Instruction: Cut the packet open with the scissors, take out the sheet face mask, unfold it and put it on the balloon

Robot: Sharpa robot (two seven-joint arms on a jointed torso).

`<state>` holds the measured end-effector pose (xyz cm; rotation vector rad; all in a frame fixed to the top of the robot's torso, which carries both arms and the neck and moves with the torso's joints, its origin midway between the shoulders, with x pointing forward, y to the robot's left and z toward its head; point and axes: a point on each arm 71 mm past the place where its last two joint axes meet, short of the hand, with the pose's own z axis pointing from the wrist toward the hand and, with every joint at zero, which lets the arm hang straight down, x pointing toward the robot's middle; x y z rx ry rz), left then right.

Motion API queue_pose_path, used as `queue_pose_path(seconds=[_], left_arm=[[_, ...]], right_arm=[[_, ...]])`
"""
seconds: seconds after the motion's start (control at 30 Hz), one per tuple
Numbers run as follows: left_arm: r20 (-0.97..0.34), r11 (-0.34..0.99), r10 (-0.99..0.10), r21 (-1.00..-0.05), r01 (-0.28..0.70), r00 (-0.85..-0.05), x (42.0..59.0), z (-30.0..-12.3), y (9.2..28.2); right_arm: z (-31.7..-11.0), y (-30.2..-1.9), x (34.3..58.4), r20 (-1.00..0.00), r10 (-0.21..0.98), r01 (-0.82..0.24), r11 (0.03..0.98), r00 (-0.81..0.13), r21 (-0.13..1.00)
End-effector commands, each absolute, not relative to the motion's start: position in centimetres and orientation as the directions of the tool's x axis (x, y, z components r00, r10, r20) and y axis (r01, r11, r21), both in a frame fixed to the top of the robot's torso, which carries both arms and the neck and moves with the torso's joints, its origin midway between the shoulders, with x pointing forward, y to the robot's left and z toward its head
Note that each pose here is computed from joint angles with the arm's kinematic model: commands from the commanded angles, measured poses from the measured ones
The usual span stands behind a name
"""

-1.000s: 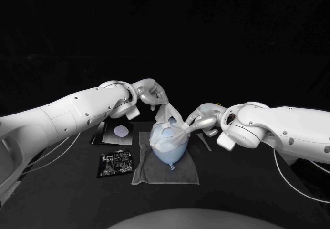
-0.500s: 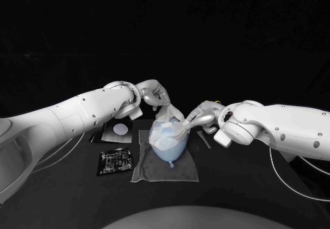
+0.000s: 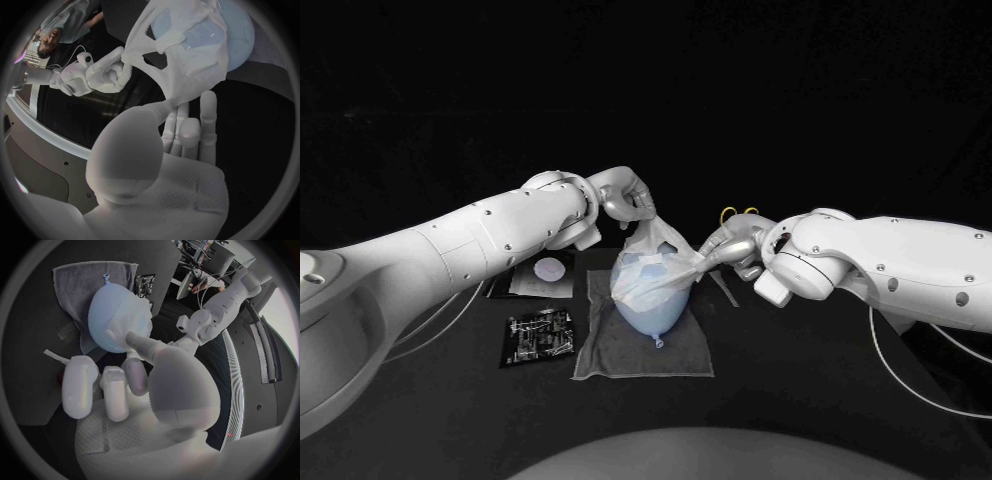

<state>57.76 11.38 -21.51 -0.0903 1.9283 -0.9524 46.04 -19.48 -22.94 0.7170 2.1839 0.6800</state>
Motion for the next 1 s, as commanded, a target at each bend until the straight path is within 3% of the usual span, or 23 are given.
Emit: queue_pose_path(seconds=[0.03,0.7,1.0], left_arm=[[-0.759,0.716,-0.421,-0.614,0.331,-0.496,58.0,-21.3,11.4],[-0.760,0.734,-0.375,-0.593,0.331,-0.531,57.9,-22.0,10.1],[-0.780,0.765,-0.384,-0.569,0.303,-0.494,58.1,-22.7,10.2]], right_arm=[[-23.1,-19.6,46.0,-0.485,0.640,0.279,0.731,-0.596,0.623],[-24.1,-19.0,46.0,-0.425,0.702,0.315,0.665,-0.571,0.676],[-24.3,-19.5,46.2,-0.442,0.712,0.326,0.667,-0.546,0.670]])
